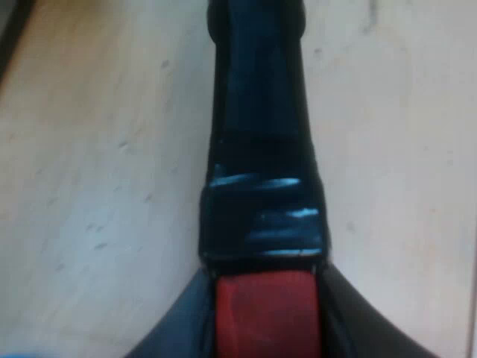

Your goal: Put the handle in the coffee machine

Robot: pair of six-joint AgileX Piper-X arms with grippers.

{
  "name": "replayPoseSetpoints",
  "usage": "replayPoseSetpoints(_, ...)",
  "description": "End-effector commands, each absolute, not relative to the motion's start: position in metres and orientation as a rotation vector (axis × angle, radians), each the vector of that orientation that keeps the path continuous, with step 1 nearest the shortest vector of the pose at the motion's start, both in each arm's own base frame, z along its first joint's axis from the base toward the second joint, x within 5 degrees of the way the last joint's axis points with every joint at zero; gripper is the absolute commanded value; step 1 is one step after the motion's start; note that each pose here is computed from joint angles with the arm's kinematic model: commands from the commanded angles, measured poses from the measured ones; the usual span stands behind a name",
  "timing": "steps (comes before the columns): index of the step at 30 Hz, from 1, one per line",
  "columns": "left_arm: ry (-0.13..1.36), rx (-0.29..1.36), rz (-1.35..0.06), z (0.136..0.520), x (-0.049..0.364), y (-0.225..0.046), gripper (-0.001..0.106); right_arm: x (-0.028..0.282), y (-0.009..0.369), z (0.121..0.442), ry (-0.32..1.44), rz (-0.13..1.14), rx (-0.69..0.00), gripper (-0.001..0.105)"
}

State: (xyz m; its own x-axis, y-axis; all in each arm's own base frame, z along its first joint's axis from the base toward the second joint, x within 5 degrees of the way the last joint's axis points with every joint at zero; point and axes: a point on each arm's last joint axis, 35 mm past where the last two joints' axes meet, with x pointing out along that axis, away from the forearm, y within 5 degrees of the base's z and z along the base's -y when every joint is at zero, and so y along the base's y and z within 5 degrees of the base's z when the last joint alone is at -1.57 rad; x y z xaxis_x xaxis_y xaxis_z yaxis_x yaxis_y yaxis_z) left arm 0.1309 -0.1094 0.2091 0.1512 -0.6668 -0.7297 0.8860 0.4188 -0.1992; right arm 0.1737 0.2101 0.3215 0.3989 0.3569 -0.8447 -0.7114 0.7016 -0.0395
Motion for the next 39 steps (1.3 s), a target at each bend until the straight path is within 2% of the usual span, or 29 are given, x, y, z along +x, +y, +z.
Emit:
replayPoseSetpoints(1,0.792,0.292,-1.123,0.218,0.137,-0.102,0.000,0.169,0.205,0.336,0.884,0.710,-0.415,0.086)
replayPoseSetpoints(6,0.799,0.291,-1.064,0.222,0.142,-0.084,0.000,0.158,0.208,0.342,0.819,0.657,-0.467,0.086)
replayPoseSetpoints(10,0.825,0.200,-0.990,0.228,0.149,-0.066,0.000,0.139,0.226,0.341,0.718,0.620,-0.493,0.086)
replayPoseSetpoints(23,0.819,0.184,-0.904,0.243,0.156,-0.041,0.000,0.101,0.258,0.314,0.462,0.593,-0.443,0.086)
replayPoseSetpoints(27,0.820,0.166,-0.865,0.243,0.158,-0.034,0.000,0.100,0.259,0.302,0.450,0.594,-0.430,0.086)
replayPoseSetpoints(34,0.804,0.218,-0.846,0.243,0.159,-0.028,0.000,0.098,0.253,0.282,0.484,0.592,-0.475,0.086)
replayPoseSetpoints(39,0.806,0.217,-0.844,0.242,0.159,-0.028,0.000,0.098,0.253,0.279,0.482,0.590,-0.457,0.086)
